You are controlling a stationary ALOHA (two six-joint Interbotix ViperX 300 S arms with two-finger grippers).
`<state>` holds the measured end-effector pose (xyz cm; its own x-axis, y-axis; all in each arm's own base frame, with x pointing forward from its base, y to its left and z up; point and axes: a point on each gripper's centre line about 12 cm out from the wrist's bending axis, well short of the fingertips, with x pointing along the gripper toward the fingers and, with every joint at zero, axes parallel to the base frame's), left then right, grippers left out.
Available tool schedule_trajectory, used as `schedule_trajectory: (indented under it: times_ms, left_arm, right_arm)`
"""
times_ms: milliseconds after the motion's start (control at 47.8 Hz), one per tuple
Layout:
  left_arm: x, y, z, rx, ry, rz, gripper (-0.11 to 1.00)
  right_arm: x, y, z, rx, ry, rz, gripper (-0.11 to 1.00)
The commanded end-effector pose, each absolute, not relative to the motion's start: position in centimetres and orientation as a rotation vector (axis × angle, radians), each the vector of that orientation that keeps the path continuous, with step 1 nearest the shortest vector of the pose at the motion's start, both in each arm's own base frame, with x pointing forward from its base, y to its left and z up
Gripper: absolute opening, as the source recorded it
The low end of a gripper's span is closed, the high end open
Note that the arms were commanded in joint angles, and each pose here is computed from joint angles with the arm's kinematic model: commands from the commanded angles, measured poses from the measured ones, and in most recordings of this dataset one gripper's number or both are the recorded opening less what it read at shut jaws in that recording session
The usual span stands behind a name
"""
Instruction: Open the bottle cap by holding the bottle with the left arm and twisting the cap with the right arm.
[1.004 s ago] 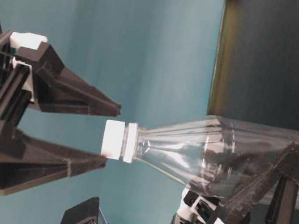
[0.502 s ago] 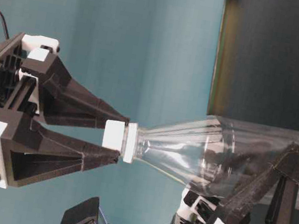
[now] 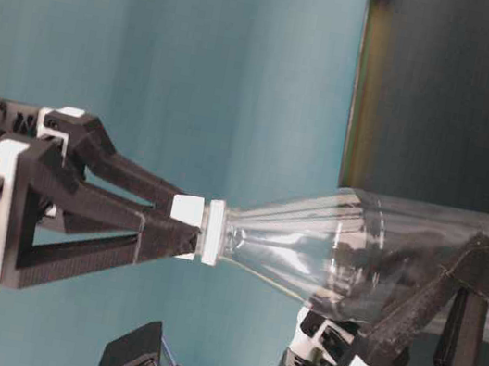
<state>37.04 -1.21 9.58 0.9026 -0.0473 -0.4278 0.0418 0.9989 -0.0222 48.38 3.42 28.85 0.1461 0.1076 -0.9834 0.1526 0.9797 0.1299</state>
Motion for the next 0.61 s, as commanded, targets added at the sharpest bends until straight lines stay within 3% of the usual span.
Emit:
schedule_trajectory:
  times_ms: [0, 272, 585]
  left_arm:
    - [37.07, -1.10, 9.42, -0.012, 0.453, -0.044, 0.80]
    - [37.05, -1.04, 9.38, -0.011, 0.458, -0.042, 0.80]
    - [37.05, -1.05, 9.38, -0.011, 0.458, -0.043, 0.80]
  right_arm:
    - [48.37, 3.18, 29.01, 0.142, 1.423, 0.022, 0.38]
    - [48.40, 3.74, 28.97, -0.119, 1.397, 0.242, 0.38]
    - [48.30, 3.93, 28.84, -0.297, 1.376, 0.383, 0.38]
